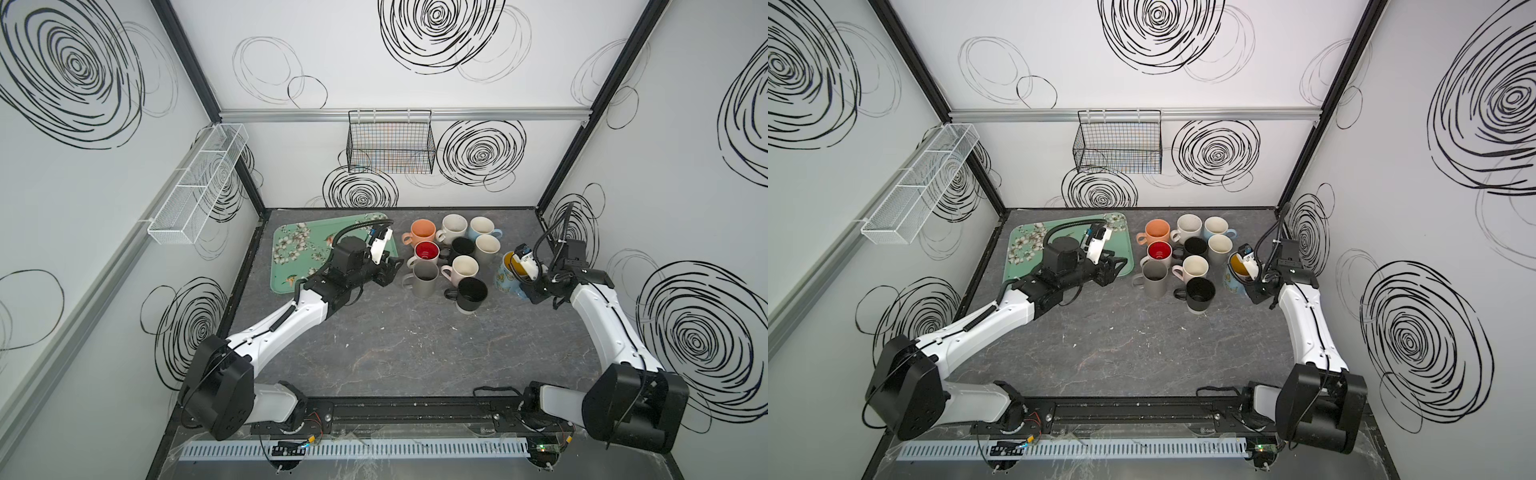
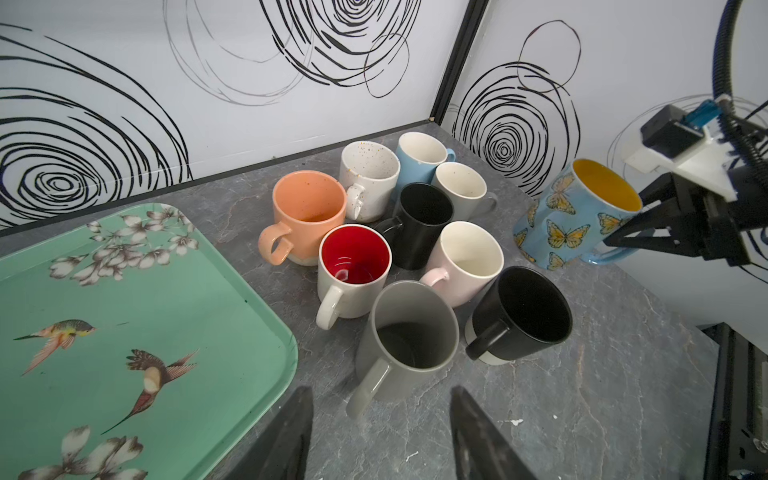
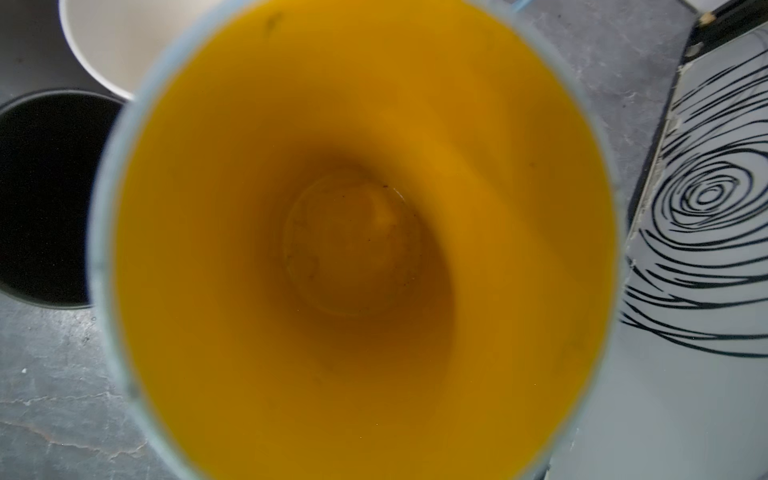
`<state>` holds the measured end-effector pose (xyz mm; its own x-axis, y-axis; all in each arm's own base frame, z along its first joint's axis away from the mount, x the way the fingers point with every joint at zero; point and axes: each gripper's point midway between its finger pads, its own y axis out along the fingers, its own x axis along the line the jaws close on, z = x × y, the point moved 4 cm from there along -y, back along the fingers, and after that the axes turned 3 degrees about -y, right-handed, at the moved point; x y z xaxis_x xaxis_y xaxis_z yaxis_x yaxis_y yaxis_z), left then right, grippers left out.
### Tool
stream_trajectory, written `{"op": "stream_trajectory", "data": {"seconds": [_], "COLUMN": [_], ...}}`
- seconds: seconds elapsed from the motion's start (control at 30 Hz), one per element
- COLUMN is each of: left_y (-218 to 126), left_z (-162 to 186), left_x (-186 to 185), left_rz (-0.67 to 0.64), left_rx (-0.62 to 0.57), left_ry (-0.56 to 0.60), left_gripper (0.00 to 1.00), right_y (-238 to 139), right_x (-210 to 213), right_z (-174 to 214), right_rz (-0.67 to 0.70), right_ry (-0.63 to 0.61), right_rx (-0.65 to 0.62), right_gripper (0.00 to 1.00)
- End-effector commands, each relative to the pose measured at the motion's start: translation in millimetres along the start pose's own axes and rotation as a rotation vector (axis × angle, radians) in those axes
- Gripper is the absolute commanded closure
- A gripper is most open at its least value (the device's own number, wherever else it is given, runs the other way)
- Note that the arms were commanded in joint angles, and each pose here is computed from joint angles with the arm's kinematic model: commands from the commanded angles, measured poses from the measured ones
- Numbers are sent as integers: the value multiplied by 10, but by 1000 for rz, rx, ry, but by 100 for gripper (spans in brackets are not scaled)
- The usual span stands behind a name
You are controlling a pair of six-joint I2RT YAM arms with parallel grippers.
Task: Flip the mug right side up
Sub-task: 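Rotate and lower the butterfly mug upright beside the light blue mug with the right gripper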
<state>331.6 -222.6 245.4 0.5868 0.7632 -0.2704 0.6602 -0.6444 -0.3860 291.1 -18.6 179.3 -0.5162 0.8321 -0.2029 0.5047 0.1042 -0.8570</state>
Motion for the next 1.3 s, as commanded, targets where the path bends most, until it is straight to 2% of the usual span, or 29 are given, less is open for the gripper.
{"op": "stream_trajectory", "data": {"seconds": [0.0, 0.33, 0.57, 1.07, 1.13, 1.17, 1.27], "left_y": [38, 15, -13, -104, -125, -131, -155], "left_z": [-45, -25, -57, -50, -57, -59, -67], "left_x": [16, 72, 108, 171, 186, 189, 204], "left_rz": [22, -9, -40, -98, -107, -110, -120], "left_rx": [-34, -24, -4, -9, -13, -13, -13], "left_ry": [2, 11, 34, 34, 35, 34, 36], "left_gripper": [45, 44, 44, 44, 44, 44, 44], "right_y": [38, 429, 674, 937, 943, 944, 913], "right_x": [-89, -78, -126, -209, -218, -227, -234], "right_z": [-190, -201, -289, -499, -531, -540, -562], "right_rz": [40, -5, -20, -46, -49, -51, -47], "right_ry": [-53, -116, -169, -255, -256, -253, -242], "right_rx": [-77, -6, -19, -69, -77, -79, -82], "right_gripper": [100, 100, 100, 99, 95, 90, 65]}}
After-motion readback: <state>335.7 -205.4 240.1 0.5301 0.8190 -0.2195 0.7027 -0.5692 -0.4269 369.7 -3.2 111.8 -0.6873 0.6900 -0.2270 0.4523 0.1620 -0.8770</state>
